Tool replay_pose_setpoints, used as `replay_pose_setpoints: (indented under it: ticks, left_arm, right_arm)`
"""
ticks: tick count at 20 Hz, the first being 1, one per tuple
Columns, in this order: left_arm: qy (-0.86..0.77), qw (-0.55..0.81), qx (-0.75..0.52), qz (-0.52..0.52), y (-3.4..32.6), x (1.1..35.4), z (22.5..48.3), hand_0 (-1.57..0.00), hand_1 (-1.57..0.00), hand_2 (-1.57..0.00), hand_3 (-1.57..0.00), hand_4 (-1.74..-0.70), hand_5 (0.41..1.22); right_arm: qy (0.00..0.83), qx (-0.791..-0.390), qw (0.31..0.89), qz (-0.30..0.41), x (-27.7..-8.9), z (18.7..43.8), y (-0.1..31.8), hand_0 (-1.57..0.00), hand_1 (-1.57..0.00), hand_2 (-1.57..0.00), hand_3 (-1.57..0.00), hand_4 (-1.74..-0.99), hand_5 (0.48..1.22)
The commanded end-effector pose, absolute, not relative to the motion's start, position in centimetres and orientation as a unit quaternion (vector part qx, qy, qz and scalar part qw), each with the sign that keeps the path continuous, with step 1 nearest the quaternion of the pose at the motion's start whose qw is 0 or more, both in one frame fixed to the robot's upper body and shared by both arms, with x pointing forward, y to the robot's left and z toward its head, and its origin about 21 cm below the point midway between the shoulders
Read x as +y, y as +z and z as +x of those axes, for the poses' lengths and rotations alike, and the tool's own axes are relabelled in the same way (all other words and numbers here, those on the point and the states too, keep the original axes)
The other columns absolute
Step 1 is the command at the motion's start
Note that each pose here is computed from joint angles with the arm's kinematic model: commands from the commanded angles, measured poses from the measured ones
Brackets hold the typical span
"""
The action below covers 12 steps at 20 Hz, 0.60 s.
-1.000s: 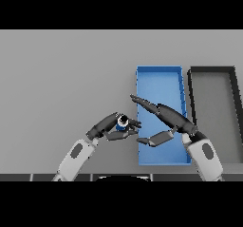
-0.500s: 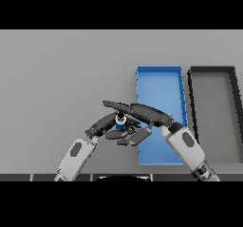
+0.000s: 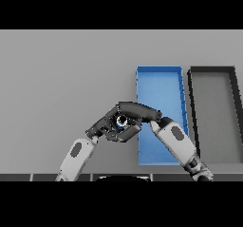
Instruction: Pick up the blue pipe and place it into the blue bin.
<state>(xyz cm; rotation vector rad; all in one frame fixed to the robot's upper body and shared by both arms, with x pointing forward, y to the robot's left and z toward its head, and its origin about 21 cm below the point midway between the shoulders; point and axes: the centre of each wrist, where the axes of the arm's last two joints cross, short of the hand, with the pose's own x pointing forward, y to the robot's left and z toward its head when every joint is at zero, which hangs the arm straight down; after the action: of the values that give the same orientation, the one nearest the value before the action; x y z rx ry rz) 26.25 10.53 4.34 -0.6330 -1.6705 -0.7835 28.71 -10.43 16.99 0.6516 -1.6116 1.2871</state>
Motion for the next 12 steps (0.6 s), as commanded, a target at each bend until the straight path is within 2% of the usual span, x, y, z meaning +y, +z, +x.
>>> replay_pose_setpoints:
  ticks: [1,3,5,8,12]
  left_arm:
    - [-0.333,0.562,-0.706,-0.273,4.6,10.6,26.2,-1.57,-1.57,-1.55,-1.27,-1.68,1.221]
    - [-0.338,0.557,-0.709,-0.27,4.6,10.2,26.4,-1.57,-1.57,-1.56,-1.33,-1.7,1.221]
    - [-0.335,0.548,-0.716,-0.275,4.4,10.1,26.4,-1.57,-1.57,-1.55,-1.37,-1.72,1.221]
    - [-0.335,0.545,-0.719,-0.271,4.2,9.9,26.2,-1.57,-1.57,-1.55,-1.42,-1.73,1.221]
    - [-0.332,0.54,-0.724,-0.271,4.5,10.3,26.5,-1.57,-1.57,-1.56,-1.42,-1.73,1.221]
  right_arm:
    - [0.513,-0.663,0.468,0.28,-10.5,28.7,16.9,-1.19,-1.19,-1.2,-1.03,-1.513,0.671]
    - [0.5,-0.668,0.465,0.295,-10.3,28.4,16.5,-1.32,-1.33,-1.33,-1.23,-1.481,0.869]
    - [0.506,-0.674,0.451,0.294,-10.3,28.0,16.4,-1.41,-1.42,-1.42,-1.35,-1.474,0.996]
    - [0.51,-0.676,0.443,0.294,-10.1,27.8,16.0,-1.49,-1.49,-1.49,-1.46,-1.485,1.106]
    - [0.475,-0.675,0.462,0.324,-10.1,27.6,16.0,-1.54,-1.54,-1.54,-1.52,-1.493,1.174]
